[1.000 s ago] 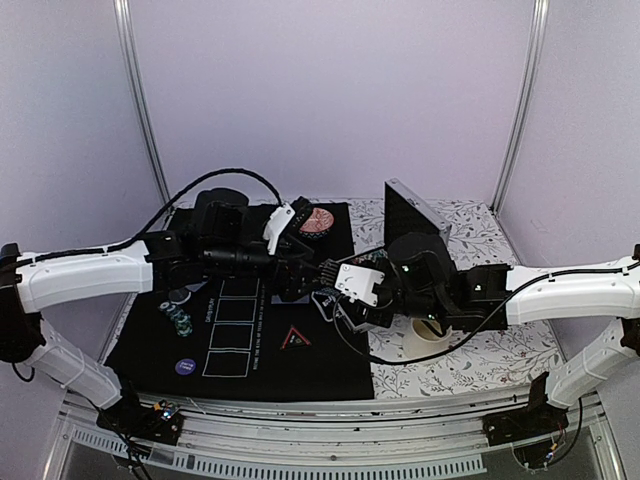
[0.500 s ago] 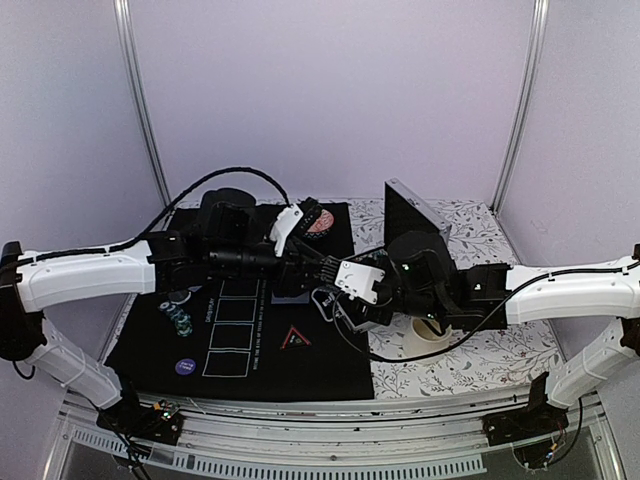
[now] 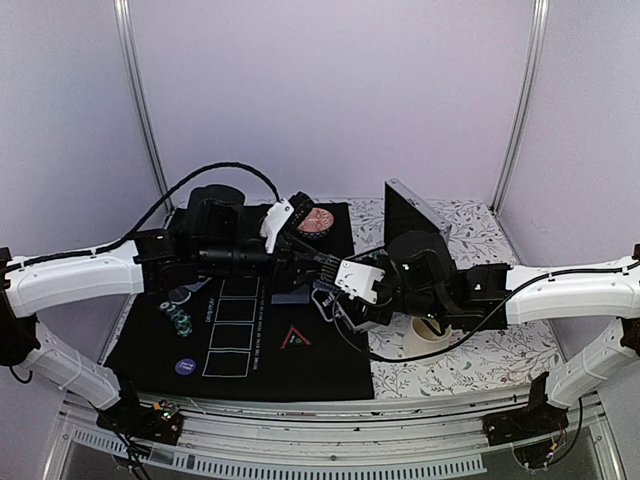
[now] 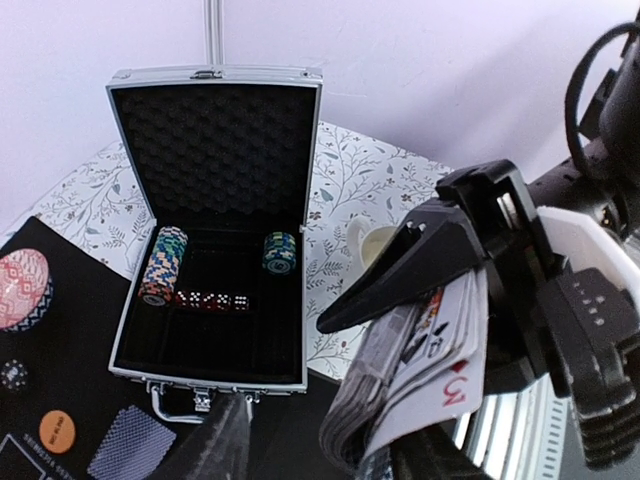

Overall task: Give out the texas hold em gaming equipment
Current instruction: Pick up the poker card from the face-down deck piles.

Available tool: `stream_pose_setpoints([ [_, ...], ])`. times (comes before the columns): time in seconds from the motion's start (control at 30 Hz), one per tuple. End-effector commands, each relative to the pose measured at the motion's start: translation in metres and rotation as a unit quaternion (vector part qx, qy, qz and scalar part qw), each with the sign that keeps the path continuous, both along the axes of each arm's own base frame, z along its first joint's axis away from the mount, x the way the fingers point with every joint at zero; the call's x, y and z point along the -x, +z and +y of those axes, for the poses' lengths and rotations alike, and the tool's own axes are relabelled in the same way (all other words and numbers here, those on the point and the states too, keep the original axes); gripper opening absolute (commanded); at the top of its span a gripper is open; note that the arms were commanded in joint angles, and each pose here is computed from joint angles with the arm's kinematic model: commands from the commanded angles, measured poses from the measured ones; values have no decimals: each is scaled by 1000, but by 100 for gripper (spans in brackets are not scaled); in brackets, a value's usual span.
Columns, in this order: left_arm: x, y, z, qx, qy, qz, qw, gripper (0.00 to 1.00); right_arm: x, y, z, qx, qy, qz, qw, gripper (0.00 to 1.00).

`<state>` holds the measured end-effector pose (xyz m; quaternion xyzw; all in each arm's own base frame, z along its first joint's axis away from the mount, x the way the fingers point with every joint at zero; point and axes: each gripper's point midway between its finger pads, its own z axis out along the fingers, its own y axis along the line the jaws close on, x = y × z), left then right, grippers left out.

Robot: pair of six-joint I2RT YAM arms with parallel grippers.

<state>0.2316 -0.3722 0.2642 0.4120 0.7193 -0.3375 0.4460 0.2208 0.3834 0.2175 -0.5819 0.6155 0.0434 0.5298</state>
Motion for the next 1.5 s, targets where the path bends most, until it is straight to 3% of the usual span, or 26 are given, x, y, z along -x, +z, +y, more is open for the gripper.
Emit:
stream_pose_setpoints([
  [0.0, 2, 1, 6, -6, 2, -3, 1000, 57, 0, 19, 5, -23, 2, -13, 1000, 44],
  [0.4, 18, 20, 9, 24, -29, -11, 999, 82, 0, 16, 6, -20, 3, -14, 1000, 44],
  [0.5, 22, 21, 10, 29, -36, -9, 999, 82, 0, 15, 6, -19, 3, -13, 1000, 44],
  [0.77, 25, 25, 12, 34, -41, -10, 999, 50, 0, 16, 6, -20, 4, -15, 1000, 44],
  [1.23, 20, 12, -1, 15, -55, -1, 998, 30, 0, 15, 6, -20, 3, -13, 1000, 44],
  [1.3, 20, 13, -2, 16, -56, -1, 998, 21, 0, 15, 6, -20, 3, -13, 1000, 44],
  [1.4, 22, 17, -2, 21, -58, -2, 998, 0, 0, 15, 5, -20, 2, -13, 1000, 44],
  [1.47, 23, 19, 1, 25, -57, -5, 998, 0, 0, 15, 4, -19, 1, -14, 1000, 44],
])
